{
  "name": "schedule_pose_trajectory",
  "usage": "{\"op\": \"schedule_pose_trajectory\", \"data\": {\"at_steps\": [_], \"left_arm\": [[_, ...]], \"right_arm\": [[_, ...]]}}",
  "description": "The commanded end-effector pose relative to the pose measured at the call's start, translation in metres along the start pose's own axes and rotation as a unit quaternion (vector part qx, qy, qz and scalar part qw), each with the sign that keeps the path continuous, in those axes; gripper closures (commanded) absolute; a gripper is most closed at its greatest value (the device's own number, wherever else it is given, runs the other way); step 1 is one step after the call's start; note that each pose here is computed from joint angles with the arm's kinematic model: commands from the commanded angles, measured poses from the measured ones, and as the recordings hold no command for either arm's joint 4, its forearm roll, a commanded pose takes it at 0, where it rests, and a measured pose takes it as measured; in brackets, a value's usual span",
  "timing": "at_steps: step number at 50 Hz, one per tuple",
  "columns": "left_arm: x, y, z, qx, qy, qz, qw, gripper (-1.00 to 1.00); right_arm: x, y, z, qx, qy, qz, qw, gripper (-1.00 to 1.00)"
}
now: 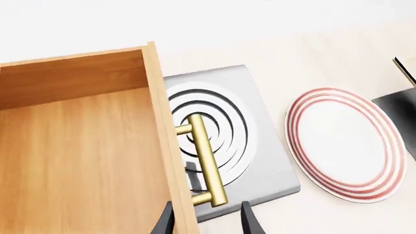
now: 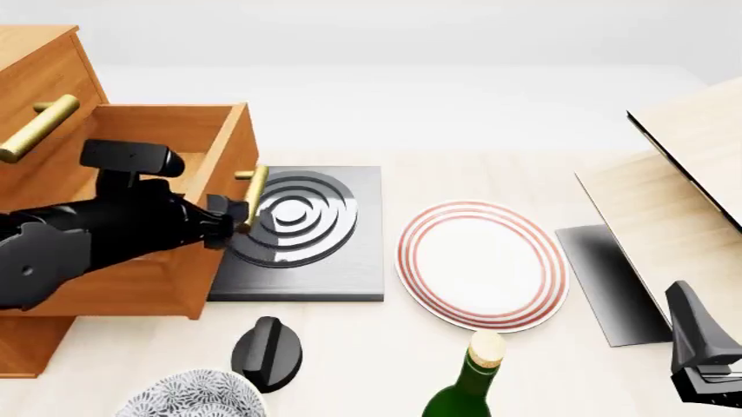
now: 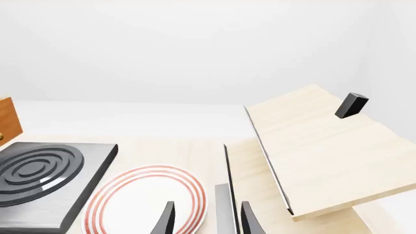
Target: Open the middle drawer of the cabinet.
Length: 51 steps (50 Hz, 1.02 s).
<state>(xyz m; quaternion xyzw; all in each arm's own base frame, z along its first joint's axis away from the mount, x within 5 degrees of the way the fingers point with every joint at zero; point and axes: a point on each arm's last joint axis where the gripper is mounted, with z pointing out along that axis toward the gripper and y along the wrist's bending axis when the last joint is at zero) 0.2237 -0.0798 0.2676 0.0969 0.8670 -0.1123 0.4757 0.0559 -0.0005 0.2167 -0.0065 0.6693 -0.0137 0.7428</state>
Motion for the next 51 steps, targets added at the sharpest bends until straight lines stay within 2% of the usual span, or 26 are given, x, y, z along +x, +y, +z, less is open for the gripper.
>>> {"op": "schedule_pose_trajectory", "data": {"at_steps": [1,7,14,18,20,21,22,23,24,28,29,30,31,35,36,40,43,44,45,46,47,48,50,51], "left_arm": [[0.008,-0.062,-0.002,0.107,0.027,0.070,0.9915,-1.00],[0.002,-0.066,-0.014,0.118,0.017,0.072,0.9903,-1.00],[-0.007,-0.058,-0.031,0.111,-0.009,0.058,0.9920,-1.00],[-0.023,-0.043,-0.064,0.095,-0.060,0.061,0.9918,-1.00],[-0.032,-0.033,-0.090,0.080,-0.099,0.067,0.9896,-1.00],[-0.032,-0.033,-0.090,0.080,-0.099,0.067,0.9896,-1.00],[-0.037,-0.024,-0.112,0.064,-0.131,0.078,0.9863,-1.00],[-0.038,-0.019,-0.122,0.051,-0.147,0.086,0.9841,-1.00],[-0.038,-0.019,-0.122,0.051,-0.147,0.086,0.9841,-1.00],[-0.037,-0.005,-0.166,0.008,-0.206,0.091,0.9743,-1.00],[-0.037,-0.005,-0.166,0.008,-0.206,0.091,0.9743,-1.00],[-0.035,-0.001,-0.186,-0.013,-0.232,0.097,0.9679,-1.00],[-0.035,-0.001,-0.186,-0.013,-0.232,0.097,0.9679,-1.00],[-0.026,0.003,-0.238,-0.065,-0.291,0.105,0.9486,-1.00],[-0.024,0.003,-0.245,-0.072,-0.299,0.103,0.9461,-1.00],[-0.016,0.002,-0.262,-0.091,-0.313,0.099,0.9402,-1.00],[-0.004,-0.001,-0.281,-0.108,-0.338,0.105,0.9292,-1.00],[0.005,-0.002,-0.290,-0.116,-0.350,0.112,0.9228,-1.00],[0.005,-0.002,-0.290,-0.116,-0.350,0.112,0.9228,-1.00],[0.012,-0.004,-0.297,-0.130,-0.361,0.116,0.9163,-1.00],[0.021,-0.006,-0.305,-0.144,-0.378,0.129,0.9055,-1.00],[0.028,-0.008,-0.309,-0.153,-0.388,0.140,0.8980,-1.00],[0.037,-0.007,-0.305,-0.147,-0.387,0.125,0.9015,-1.00],[0.043,-0.009,-0.306,-0.162,-0.399,0.129,0.8933,-1.00]], "right_arm": [[0.001,0.000,0.000,-0.001,0.002,0.003,1.0000,-1.00],[0.001,0.000,0.000,-0.001,0.002,0.003,1.0000,-1.00],[0.001,0.000,0.000,-0.001,0.002,0.003,1.0000,-1.00],[0.001,0.000,0.000,-0.001,0.001,0.003,1.0000,-1.00],[0.001,0.000,0.000,-0.001,0.002,0.003,1.0000,-1.00],[0.001,0.000,0.000,-0.001,0.002,0.003,1.0000,-1.00],[0.001,0.000,0.000,-0.001,0.002,0.003,1.0000,-1.00],[0.001,0.000,0.000,-0.001,0.002,0.003,1.0000,-1.00],[0.001,0.000,0.000,-0.001,0.002,0.003,1.0000,-1.00],[0.001,0.000,0.000,-0.001,0.002,0.003,1.0000,-1.00],[0.001,0.000,0.000,-0.001,0.002,0.003,1.0000,-1.00],[0.001,0.000,0.000,-0.001,0.002,0.003,1.0000,-1.00],[0.001,0.000,0.000,-0.001,0.002,0.003,1.0000,-1.00],[0.001,0.000,0.000,-0.001,0.002,0.003,1.0000,-1.00],[0.001,0.000,0.000,-0.001,0.002,0.003,1.0000,-1.00],[0.001,0.000,0.000,-0.001,0.002,0.003,1.0000,-1.00],[0.001,0.000,0.000,-0.001,0.002,0.003,1.0000,-1.00],[0.001,0.000,0.000,-0.001,0.002,0.003,1.0000,-1.00],[0.001,0.000,0.000,-0.001,0.002,0.003,1.0000,-1.00],[0.001,0.000,0.000,-0.001,0.002,0.003,1.0000,-1.00],[0.001,0.000,0.000,-0.001,0.001,0.003,1.0000,-1.00],[0.001,0.000,0.000,-0.001,0.002,0.003,1.0000,-1.00],[0.001,0.000,0.000,-0.001,0.002,0.003,1.0000,-1.00],[0.001,0.000,0.000,-0.001,0.002,0.003,1.0000,-1.00]]}}
